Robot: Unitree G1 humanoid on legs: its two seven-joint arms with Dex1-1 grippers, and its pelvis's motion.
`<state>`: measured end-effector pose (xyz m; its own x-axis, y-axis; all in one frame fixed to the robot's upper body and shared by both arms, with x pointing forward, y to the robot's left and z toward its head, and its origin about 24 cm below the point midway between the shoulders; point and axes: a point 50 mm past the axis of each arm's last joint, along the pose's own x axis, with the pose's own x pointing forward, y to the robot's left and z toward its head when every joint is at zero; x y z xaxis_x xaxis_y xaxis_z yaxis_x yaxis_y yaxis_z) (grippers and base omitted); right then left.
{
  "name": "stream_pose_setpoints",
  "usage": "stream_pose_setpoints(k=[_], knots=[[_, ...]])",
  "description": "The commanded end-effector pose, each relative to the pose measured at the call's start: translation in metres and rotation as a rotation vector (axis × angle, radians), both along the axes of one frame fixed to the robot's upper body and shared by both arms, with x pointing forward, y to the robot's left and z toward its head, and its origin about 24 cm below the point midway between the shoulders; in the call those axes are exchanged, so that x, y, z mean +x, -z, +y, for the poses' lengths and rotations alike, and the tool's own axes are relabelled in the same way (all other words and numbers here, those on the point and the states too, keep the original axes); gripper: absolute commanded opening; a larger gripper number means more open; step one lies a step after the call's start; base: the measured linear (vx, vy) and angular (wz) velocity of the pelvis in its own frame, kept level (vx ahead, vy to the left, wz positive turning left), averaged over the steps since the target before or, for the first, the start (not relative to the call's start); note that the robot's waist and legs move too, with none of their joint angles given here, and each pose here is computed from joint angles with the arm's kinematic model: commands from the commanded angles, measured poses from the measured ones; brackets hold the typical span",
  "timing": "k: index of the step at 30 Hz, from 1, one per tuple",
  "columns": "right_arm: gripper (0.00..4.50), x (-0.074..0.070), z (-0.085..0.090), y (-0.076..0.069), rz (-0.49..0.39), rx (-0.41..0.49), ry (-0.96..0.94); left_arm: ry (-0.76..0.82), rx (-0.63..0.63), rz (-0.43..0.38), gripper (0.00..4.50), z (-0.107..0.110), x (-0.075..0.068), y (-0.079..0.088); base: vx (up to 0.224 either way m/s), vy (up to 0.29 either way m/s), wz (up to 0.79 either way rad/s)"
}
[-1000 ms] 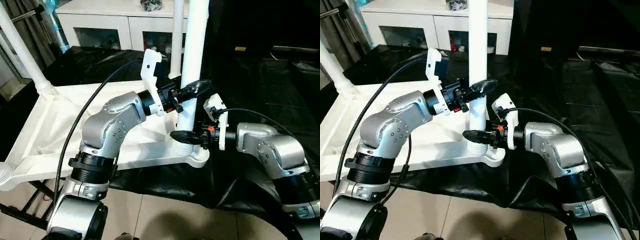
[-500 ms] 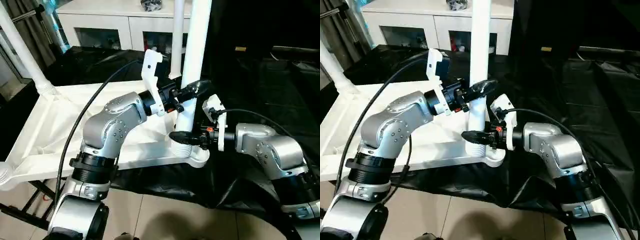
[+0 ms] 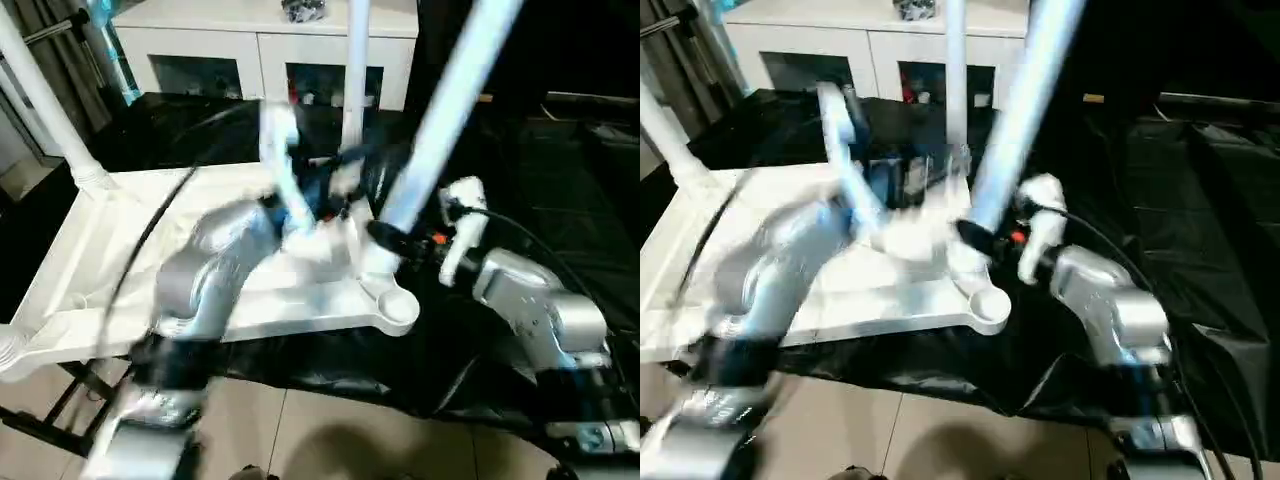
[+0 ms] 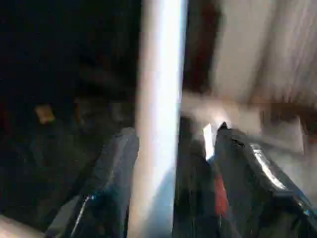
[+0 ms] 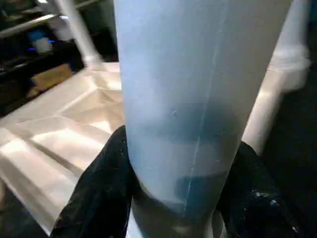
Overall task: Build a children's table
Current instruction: Insert table leg to table base
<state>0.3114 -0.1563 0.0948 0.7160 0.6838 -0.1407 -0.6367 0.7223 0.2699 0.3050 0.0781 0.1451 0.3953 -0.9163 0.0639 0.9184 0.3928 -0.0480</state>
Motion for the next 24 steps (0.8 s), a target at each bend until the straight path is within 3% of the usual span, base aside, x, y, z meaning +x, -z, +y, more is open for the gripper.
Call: stream_pose_setpoints(k=[1, 2, 5, 7, 9, 14, 20, 24], knots=[[1.89, -0.003, -0.004, -0.009, -0.047, -0.019, 0.005, 0.077, 0.100, -0.003, 2.82, -0.005, -0.006, 0.012, 0.000, 0.000, 0.00], [1.89, -0.007, -0.005, -0.008, -0.040, -0.029, -0.009, 0.109, 0.168, 0.013, 2.82, -0.003, -0.009, 0.025, 0.000, 0.000, 0.00], [1.89, -0.012, -0.005, -0.007, -0.030, -0.031, -0.034, 0.155, 0.241, 0.041, 2.82, -0.001, -0.013, 0.040, 0.000, 0.000, 0.00], [1.89, -0.019, -0.002, -0.006, -0.023, -0.047, -0.077, 0.184, 0.340, 0.082, 2.82, 0.003, -0.015, 0.058, 0.000, 0.000, 0.00], [1.89, -0.022, -0.001, -0.006, -0.020, -0.059, -0.099, 0.185, 0.425, 0.107, 2.48, 0.006, -0.015, 0.074, 0.000, 0.000, 0.00], [1.89, -0.024, 0.001, -0.006, -0.026, -0.092, -0.107, 0.158, 0.506, 0.154, 2.21, 0.014, -0.013, 0.097, 0.000, 0.000, 0.00], [1.89, -0.026, 0.005, -0.005, -0.023, -0.104, -0.127, 0.101, 0.535, 0.141, 1.70, 0.020, -0.005, 0.103, 0.000, 0.000, 0.00], [1.89, -0.027, 0.007, -0.002, -0.015, -0.123, -0.144, 0.099, 0.548, 0.138, 1.64, 0.025, -0.001, 0.104, 0.000, 0.000, 0.00]])
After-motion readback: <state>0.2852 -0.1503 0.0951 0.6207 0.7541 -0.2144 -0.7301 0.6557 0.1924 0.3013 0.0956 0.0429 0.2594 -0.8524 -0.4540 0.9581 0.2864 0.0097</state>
